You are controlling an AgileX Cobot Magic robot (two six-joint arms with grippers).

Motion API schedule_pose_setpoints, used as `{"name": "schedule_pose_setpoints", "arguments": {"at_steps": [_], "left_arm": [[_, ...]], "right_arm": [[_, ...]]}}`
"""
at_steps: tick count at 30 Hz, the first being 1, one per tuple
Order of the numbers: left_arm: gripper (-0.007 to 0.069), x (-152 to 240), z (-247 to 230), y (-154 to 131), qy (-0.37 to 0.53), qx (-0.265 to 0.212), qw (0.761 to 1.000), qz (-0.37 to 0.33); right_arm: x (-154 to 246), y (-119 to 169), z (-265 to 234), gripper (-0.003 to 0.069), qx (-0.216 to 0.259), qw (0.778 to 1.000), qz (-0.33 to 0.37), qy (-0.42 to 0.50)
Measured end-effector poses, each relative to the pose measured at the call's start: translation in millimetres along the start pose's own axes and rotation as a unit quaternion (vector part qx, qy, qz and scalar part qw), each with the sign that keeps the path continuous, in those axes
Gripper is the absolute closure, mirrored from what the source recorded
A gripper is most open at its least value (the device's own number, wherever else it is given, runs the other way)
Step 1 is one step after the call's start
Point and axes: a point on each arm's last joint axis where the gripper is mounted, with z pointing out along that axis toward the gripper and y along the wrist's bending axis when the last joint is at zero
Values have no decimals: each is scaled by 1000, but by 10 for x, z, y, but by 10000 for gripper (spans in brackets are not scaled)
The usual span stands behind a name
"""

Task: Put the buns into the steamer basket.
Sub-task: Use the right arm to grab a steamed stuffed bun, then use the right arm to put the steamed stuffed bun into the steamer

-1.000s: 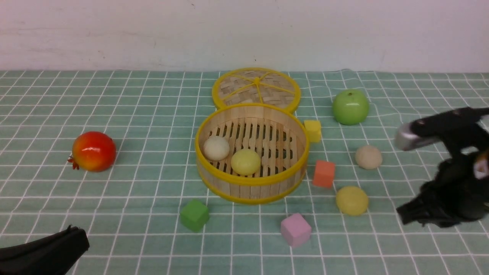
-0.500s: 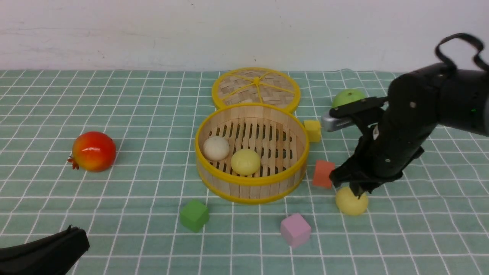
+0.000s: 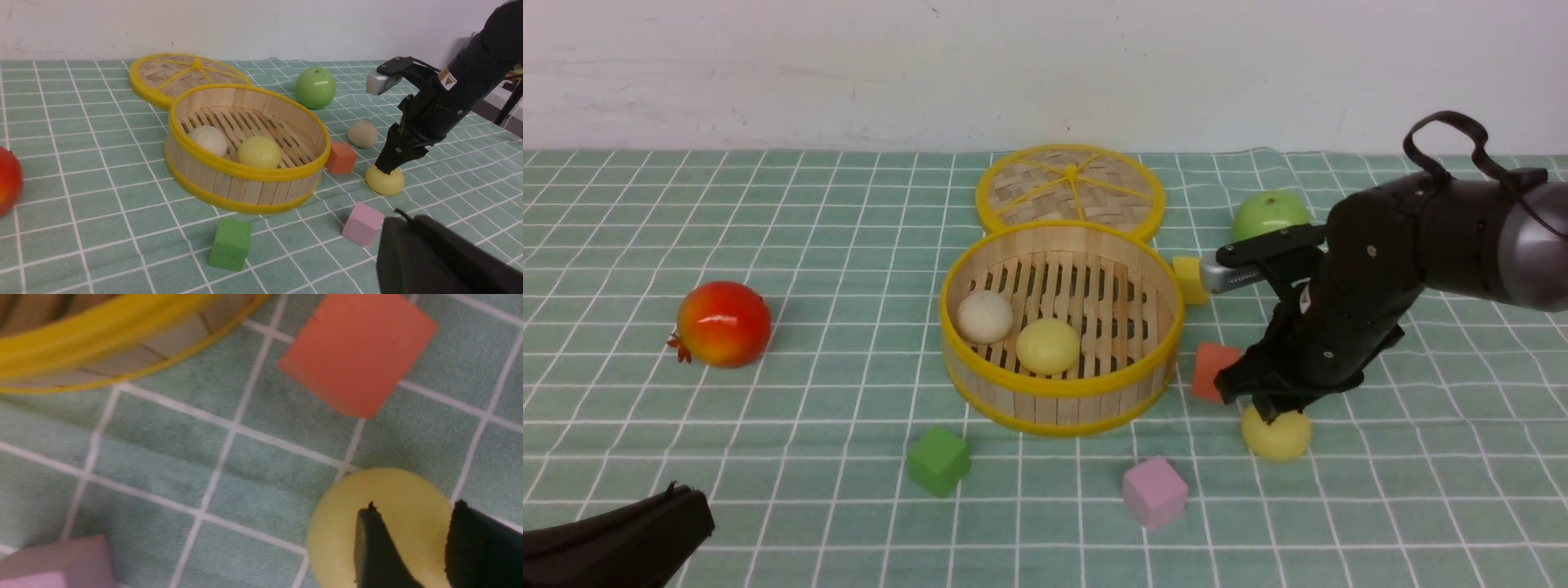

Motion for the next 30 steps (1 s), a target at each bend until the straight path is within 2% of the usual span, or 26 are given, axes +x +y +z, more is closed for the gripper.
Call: {"name": "schedule_pose_setpoints", "arguments": {"at_steps": [12, 14, 15, 18, 19, 24, 30], "left_arm": [[620, 0, 0, 0, 0, 0, 1000, 0], [617, 0, 0, 0, 0, 0, 1000, 0], [617, 0, 0, 0, 0, 0, 1000, 0], [613, 0, 0, 0, 0, 0, 1000, 0], [612, 0, 0, 0, 0, 0, 1000, 0], [607, 0, 0, 0, 0, 0, 1000, 0], [606, 0, 0, 0, 0, 0, 1000, 0]], "right_arm": [[27, -23, 82, 451, 2, 1000, -10, 17], [31, -26, 74, 515, 2, 1000, -16, 20], [32, -27, 70, 522, 2, 1000, -16, 20], [32, -29, 22, 648, 2, 1000, -20, 19], [29, -29, -4, 658, 2, 1000, -21, 16], [19, -30, -147, 660, 1, 1000, -22, 7], [-189, 94, -768, 660, -31, 996, -34, -72]]}}
